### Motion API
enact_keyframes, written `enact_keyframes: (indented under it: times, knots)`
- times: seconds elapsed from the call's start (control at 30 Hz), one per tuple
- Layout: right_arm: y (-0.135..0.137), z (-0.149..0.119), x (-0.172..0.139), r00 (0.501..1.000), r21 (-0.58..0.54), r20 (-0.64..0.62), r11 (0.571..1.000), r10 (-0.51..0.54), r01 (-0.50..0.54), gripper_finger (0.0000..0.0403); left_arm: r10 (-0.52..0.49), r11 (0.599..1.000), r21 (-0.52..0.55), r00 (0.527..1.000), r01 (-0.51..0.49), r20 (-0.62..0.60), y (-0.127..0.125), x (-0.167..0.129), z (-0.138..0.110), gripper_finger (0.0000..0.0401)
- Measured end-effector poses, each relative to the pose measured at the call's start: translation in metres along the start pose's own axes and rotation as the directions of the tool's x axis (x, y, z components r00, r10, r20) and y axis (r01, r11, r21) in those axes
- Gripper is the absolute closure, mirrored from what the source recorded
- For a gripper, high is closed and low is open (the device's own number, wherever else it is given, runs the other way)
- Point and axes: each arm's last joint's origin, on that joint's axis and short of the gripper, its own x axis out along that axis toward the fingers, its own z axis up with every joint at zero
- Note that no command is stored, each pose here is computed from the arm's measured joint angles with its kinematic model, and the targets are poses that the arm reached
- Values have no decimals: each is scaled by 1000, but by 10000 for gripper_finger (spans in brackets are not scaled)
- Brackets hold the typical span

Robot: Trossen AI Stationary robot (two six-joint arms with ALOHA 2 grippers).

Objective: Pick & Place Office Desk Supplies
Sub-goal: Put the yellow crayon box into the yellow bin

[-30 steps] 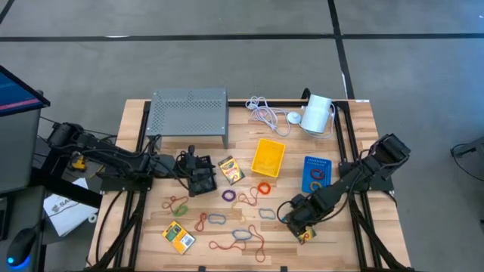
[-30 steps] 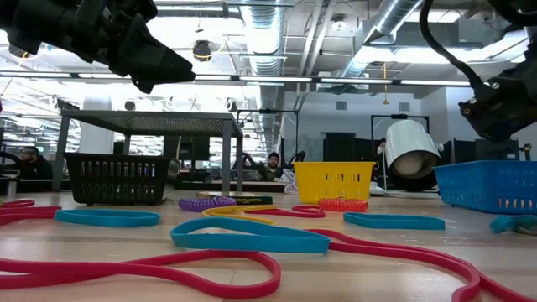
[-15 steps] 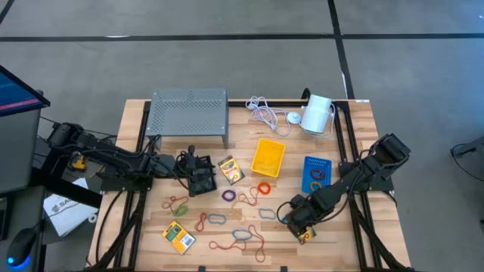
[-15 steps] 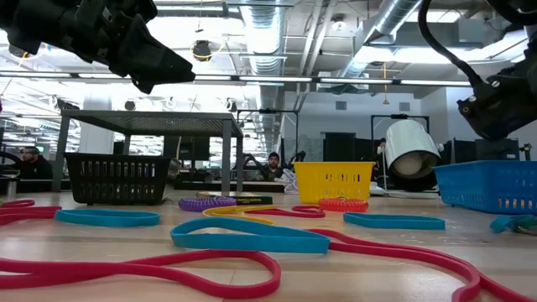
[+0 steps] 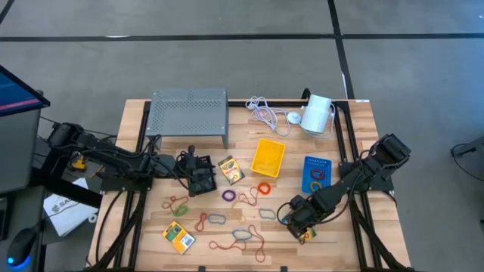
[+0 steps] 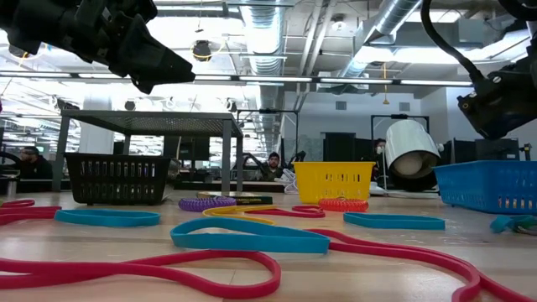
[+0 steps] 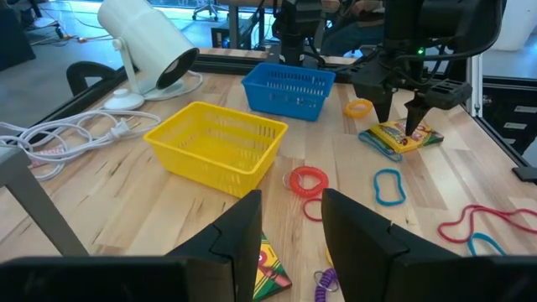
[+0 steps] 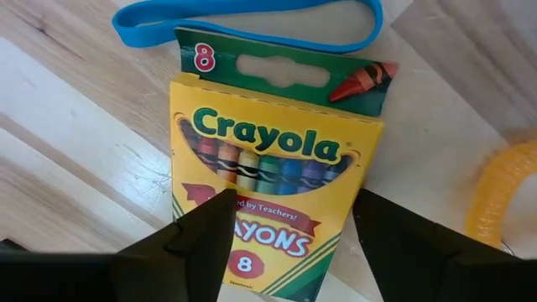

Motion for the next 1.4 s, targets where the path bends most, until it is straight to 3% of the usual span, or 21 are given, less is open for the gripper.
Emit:
enact_keyframes:
  times: [0.23, 0.6, 0.9, 1.4]
  knots:
    - [1, -1, 0, 1000, -5, 4, 1000, 4, -4, 182, 0, 1000, 0, 1000, 0, 0, 0, 0, 0, 278]
    - [2, 0, -1, 999, -30, 49, 999, 15, -13, 322, 0, 1000, 0, 1000, 0, 0, 0, 0, 0, 278]
    - [0, 0, -1, 999, -53, 46, 999, 5, -2, 394, 0, 1000, 0, 1000, 0, 0, 0, 0, 0, 278]
    - [0, -2, -8, 997, -67, 72, 997, 37, -32, 402, 1, 1000, 3, 1000, -1, -7, 0, 0, -1, 278]
